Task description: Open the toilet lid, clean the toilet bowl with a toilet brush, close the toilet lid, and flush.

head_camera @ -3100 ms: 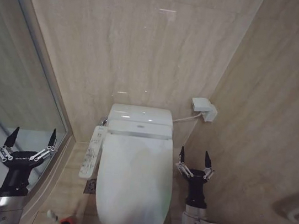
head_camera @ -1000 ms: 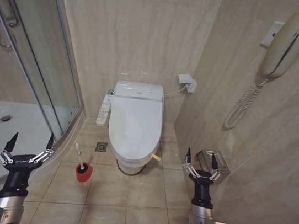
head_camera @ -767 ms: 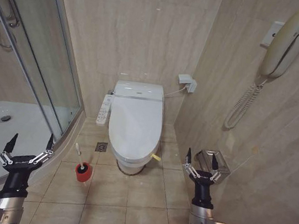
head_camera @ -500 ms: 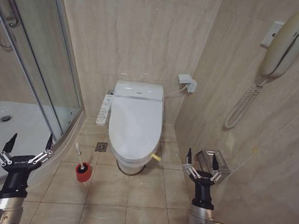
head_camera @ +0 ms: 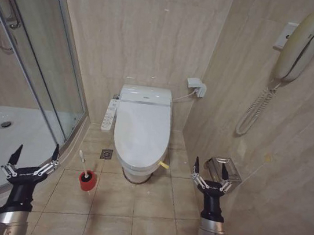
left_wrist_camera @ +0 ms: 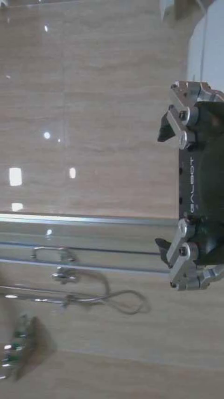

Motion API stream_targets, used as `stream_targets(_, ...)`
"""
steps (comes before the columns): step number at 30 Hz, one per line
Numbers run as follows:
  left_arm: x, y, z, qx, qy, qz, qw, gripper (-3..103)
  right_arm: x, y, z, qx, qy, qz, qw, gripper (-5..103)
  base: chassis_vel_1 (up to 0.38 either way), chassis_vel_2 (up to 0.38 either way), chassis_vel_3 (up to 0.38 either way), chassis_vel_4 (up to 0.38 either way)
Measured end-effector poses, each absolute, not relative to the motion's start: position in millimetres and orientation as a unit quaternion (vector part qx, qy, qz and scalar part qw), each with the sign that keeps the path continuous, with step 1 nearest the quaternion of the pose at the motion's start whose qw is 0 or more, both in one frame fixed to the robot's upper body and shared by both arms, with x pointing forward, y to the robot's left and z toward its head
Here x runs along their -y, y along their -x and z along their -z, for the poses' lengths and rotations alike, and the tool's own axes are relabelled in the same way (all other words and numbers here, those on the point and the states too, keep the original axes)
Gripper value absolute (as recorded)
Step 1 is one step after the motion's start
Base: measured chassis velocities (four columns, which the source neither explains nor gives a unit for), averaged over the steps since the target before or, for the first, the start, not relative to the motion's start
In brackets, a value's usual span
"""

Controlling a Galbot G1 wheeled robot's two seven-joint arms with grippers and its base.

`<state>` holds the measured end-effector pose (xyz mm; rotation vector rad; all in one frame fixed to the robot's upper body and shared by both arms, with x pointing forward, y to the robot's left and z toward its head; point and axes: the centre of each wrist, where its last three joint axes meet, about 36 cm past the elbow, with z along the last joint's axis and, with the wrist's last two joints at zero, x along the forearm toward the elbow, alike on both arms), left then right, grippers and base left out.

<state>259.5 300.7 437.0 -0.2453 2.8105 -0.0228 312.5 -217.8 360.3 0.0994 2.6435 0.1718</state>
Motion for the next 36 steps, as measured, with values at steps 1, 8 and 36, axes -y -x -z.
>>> stream_targets(1, -300.7, -259.5, -437.0, -0.983, 0.086, 0.008, 0.159, 100, 217.8, -312.5, -360.3, -0.967, -0.036, -0.063, 0.243, 100, 0.000, 0.000, 0.000, 0.000)
stream_targets(8, -271.3, -266.0, -425.4, -0.991, 0.056, 0.059, 0.102, 100, 207.8, -303.8, -352.3, -0.985, -0.049, -0.027, 0.164, 100, 0.000, 0.000, 0.000, 0.000)
stream_targets(36, -218.0, -246.7, -431.0, -0.994, 0.055, 0.051, 0.079, 100, 216.1, -290.5, -376.5, -0.989, -0.045, 0.032, 0.137, 100, 0.000, 0.000, 0.000, 0.000)
